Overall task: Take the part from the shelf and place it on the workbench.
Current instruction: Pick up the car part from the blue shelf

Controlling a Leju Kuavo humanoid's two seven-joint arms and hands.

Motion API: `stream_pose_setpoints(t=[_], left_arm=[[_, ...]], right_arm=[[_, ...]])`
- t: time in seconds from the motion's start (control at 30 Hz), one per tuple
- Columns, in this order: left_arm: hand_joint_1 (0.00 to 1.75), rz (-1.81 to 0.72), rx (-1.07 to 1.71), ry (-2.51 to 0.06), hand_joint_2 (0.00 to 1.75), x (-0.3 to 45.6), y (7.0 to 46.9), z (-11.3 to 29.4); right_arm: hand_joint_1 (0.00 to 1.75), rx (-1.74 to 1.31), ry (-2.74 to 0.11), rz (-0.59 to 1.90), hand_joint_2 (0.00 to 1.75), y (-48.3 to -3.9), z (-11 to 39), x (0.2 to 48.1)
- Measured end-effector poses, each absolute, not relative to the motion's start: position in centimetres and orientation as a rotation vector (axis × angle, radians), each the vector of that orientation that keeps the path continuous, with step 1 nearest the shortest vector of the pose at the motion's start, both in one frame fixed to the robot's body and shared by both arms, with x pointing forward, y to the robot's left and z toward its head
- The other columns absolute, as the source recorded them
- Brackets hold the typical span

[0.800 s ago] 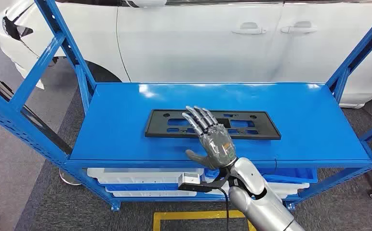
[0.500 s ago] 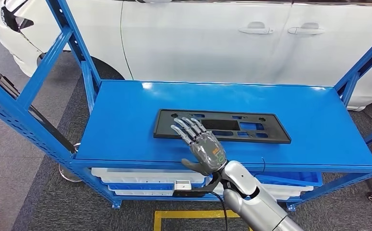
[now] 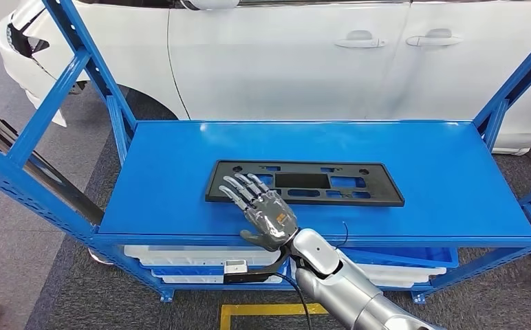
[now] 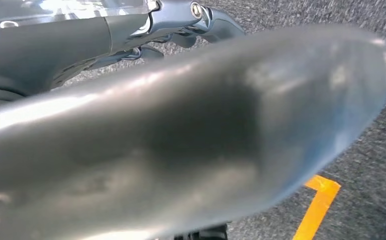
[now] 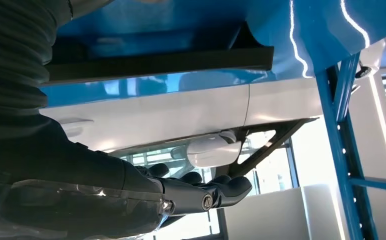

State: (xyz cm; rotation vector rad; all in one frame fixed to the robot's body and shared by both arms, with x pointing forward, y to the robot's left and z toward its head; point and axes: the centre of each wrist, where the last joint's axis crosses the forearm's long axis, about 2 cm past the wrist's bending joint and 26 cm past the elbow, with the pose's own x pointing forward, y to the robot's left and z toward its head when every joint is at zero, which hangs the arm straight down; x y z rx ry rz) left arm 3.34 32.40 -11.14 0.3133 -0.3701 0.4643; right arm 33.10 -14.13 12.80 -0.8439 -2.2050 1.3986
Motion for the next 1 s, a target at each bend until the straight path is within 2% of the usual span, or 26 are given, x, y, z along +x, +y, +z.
stream_pose_setpoints(t=[0.67,1.0], left_arm=[[0.0,0.44,0.302,-0.383,0.0,3.3,32.5,-11.1],[0.0,0.408,0.292,-0.391,0.0,3.4,32.8,-11.1]], right_arm=[[0.0,-0.843,-2.168,1.39,1.75,-11.5,12.2,33.8],[0.0,-0.987,-2.117,1.361,1.75,-11.0,13.2,35.3]])
